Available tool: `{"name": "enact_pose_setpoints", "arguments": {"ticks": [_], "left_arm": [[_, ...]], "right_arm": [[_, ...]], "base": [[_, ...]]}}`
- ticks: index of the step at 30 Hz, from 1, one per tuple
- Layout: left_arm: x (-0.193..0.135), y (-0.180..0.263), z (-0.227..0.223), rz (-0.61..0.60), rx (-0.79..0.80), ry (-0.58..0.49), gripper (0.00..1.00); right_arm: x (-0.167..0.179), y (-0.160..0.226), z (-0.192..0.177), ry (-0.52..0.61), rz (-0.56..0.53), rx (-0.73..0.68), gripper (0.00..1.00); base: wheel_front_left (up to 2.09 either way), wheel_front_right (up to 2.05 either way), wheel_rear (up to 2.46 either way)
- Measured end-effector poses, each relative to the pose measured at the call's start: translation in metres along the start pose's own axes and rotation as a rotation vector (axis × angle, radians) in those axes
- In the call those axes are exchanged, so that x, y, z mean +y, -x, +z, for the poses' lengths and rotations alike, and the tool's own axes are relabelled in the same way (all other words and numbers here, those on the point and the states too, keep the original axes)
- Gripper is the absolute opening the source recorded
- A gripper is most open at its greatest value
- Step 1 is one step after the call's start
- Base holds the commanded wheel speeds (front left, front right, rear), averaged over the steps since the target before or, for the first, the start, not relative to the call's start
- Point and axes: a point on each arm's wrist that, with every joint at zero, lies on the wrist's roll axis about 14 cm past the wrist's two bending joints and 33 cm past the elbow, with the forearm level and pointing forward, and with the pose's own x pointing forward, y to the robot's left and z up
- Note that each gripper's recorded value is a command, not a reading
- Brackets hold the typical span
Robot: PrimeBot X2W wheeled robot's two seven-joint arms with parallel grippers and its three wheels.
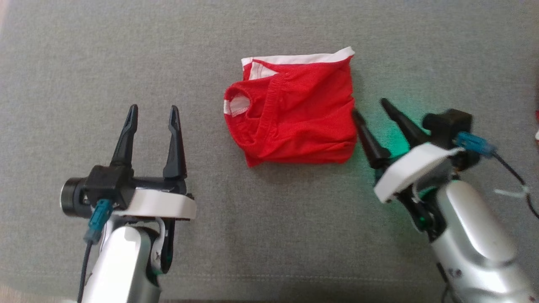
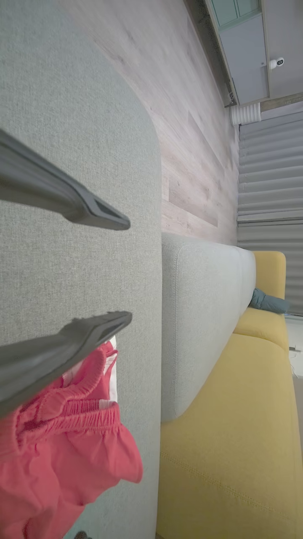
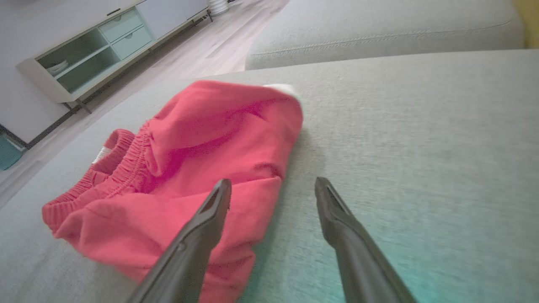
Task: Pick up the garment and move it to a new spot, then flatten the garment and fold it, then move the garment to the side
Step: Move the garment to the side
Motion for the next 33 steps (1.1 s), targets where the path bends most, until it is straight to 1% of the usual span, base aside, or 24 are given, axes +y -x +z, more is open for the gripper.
{"name": "enact_pose_setpoints", "arguments": {"ticks": [5, 9, 10, 11, 12, 16, 22, 25, 30, 33], "left_arm": [[0.001, -0.002, -0.003, 0.005, 0.005, 0.007, 1.00], [0.000, -0.003, 0.000, 0.005, -0.002, 0.004, 1.00], [0.000, -0.003, 0.000, 0.005, -0.004, 0.005, 1.00], [0.000, -0.003, 0.001, 0.006, -0.005, 0.005, 1.00], [-0.001, -0.004, 0.001, -0.001, -0.008, 0.001, 1.00], [-0.001, -0.004, 0.003, 0.001, -0.013, 0.000, 1.00], [-0.004, -0.005, 0.006, -0.009, -0.023, 0.005, 1.00], [-0.006, -0.005, 0.009, -0.015, -0.031, 0.007, 1.00], [-0.017, -0.008, 0.012, -0.046, -0.043, 0.010, 1.00], [-0.028, -0.009, 0.011, -0.079, -0.043, 0.014, 1.00]], "right_arm": [[0.019, -0.020, -0.018, -0.039, 0.058, 0.083, 1.00], [0.015, -0.022, -0.039, -0.068, 0.048, 0.189, 1.00], [0.016, -0.022, -0.040, -0.072, 0.050, 0.202, 0.87], [0.016, -0.023, -0.040, -0.069, 0.051, 0.212, 0.62], [0.017, -0.024, -0.040, -0.068, 0.058, 0.232, 0.00], [0.022, -0.023, -0.044, -0.068, 0.074, 0.259, 0.00], [0.024, -0.020, -0.040, -0.054, 0.081, 0.245, 0.00], [0.023, -0.015, -0.034, -0.030, 0.084, 0.230, 0.00], [0.008, 0.002, -0.023, 0.028, 0.058, 0.200, 0.00], [-0.009, 0.025, -0.034, 0.053, 0.015, 0.231, 0.00]], "base": [[0.00, 0.00, 0.00], [0.00, 0.00, 0.00], [0.00, 0.00, 0.00], [0.00, 0.00, 0.00], [0.00, 0.00, 0.00], [0.00, 0.00, 0.00], [0.00, 0.00, 0.00], [0.00, 0.00, 0.00], [0.00, 0.00, 0.00], [0.00, 0.00, 0.00]]}}
